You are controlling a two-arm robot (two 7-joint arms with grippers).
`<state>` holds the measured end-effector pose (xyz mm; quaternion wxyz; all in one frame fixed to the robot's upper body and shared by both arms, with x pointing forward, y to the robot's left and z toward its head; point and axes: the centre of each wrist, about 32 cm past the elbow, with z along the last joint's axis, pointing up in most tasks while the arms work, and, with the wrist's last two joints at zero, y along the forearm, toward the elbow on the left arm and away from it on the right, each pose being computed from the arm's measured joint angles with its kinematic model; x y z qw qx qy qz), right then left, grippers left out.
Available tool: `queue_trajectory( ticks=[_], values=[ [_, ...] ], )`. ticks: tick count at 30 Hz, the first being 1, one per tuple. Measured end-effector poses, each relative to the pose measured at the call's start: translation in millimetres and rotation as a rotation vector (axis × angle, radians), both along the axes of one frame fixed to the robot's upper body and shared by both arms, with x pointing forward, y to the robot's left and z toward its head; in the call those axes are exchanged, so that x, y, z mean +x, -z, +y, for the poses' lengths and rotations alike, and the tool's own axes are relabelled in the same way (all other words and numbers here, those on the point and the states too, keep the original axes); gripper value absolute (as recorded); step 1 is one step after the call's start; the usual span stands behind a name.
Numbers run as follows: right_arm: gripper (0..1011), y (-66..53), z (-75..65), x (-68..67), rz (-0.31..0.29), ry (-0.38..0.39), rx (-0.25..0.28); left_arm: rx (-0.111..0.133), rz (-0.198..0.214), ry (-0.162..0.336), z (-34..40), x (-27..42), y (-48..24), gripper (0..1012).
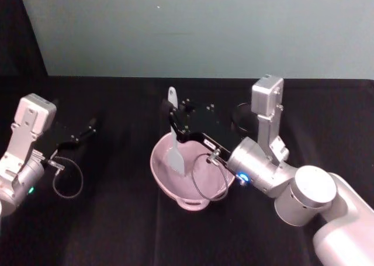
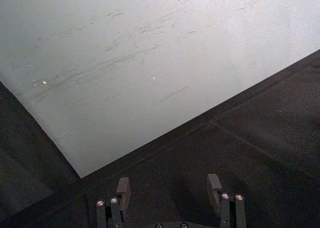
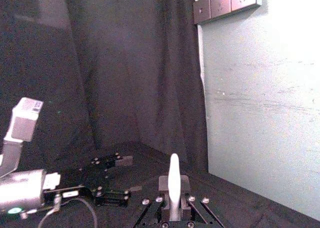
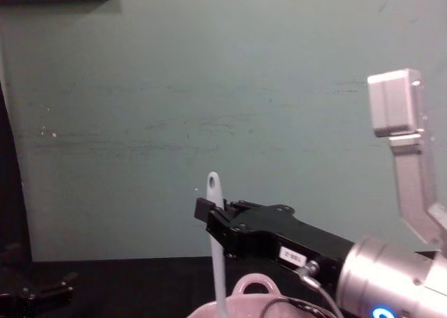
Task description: Use the one hand to pick up the spoon and stir the clear water in the bowl.
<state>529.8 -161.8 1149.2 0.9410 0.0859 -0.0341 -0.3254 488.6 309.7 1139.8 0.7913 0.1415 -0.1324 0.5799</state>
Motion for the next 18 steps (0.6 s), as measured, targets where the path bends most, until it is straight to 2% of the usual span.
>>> queue_trajectory(
  ticks=[9,18],
  values=[
    [117,5.6,9.5,20.0,-0.033,0.041,-0.021,0.0,0.0,0.0,0.0,0.0,0.0,1011],
    [116,8.6,0.6,31.1,-0.074,0.116,-0.035,0.0,0.0,0.0,0.0,0.0,0.0,1011]
  ],
)
